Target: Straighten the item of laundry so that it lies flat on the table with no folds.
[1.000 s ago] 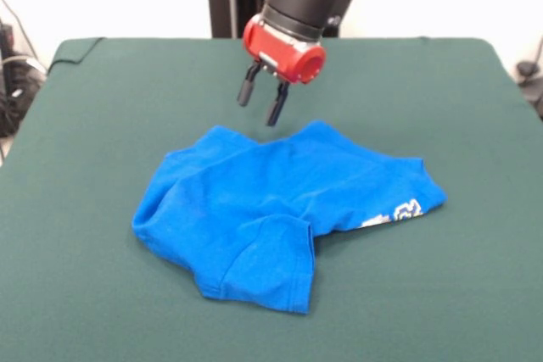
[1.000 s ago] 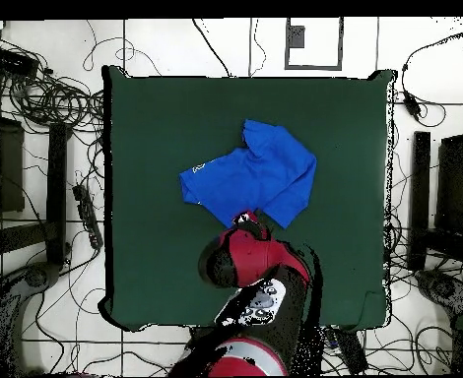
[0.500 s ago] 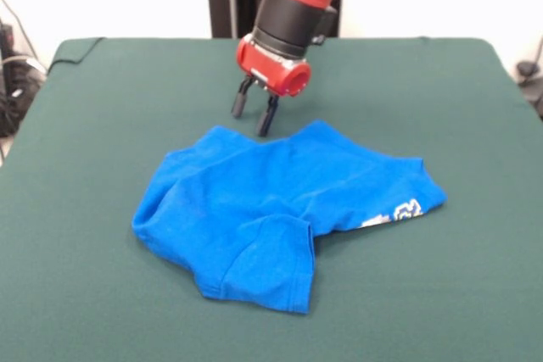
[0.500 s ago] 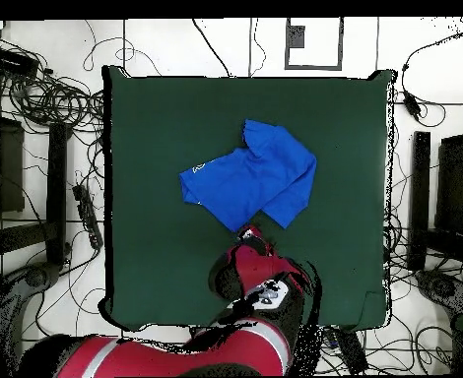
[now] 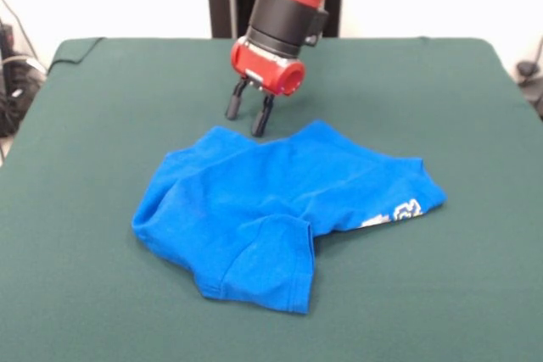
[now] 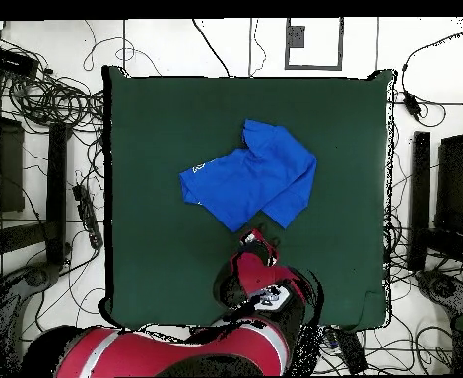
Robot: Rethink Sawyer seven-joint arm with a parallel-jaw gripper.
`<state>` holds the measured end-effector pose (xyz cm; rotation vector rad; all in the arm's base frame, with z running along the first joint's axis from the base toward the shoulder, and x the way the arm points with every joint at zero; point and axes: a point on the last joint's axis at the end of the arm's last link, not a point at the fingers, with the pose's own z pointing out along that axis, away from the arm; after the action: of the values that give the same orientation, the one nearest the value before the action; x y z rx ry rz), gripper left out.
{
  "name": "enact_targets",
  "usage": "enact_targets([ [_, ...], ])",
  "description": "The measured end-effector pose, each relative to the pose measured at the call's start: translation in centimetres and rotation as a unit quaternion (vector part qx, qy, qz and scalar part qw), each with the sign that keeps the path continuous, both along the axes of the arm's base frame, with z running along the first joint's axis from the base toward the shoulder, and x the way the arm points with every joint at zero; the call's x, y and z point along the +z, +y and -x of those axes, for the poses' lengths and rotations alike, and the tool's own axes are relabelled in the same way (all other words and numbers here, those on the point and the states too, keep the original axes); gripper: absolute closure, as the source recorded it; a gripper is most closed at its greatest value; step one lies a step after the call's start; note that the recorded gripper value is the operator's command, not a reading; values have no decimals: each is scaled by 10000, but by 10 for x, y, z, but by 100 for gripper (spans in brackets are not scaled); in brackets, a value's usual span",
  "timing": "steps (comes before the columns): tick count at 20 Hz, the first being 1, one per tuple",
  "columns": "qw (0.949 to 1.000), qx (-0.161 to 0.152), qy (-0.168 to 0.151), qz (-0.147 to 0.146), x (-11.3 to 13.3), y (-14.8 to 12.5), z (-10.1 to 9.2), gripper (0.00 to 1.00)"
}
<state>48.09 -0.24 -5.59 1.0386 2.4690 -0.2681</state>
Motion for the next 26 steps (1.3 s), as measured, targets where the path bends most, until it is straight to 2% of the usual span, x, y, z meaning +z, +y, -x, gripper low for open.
enact_targets([
  [10,9999,-90,-91,-29,1,-11,1,0],
  [13,9998,-169,-76,-45,5,-23,1,0],
  [16,9993,-362,14,-39,15,-44,1,0],
  [17,9984,-553,131,-6,26,-62,1,0],
  [19,9976,-659,194,14,32,-71,2,0],
  [20,9963,-812,292,42,41,-82,2,0],
  [23,9941,-987,440,79,53,-92,3,0],
  [26,9935,-1017,506,96,60,-92,2,0],
])
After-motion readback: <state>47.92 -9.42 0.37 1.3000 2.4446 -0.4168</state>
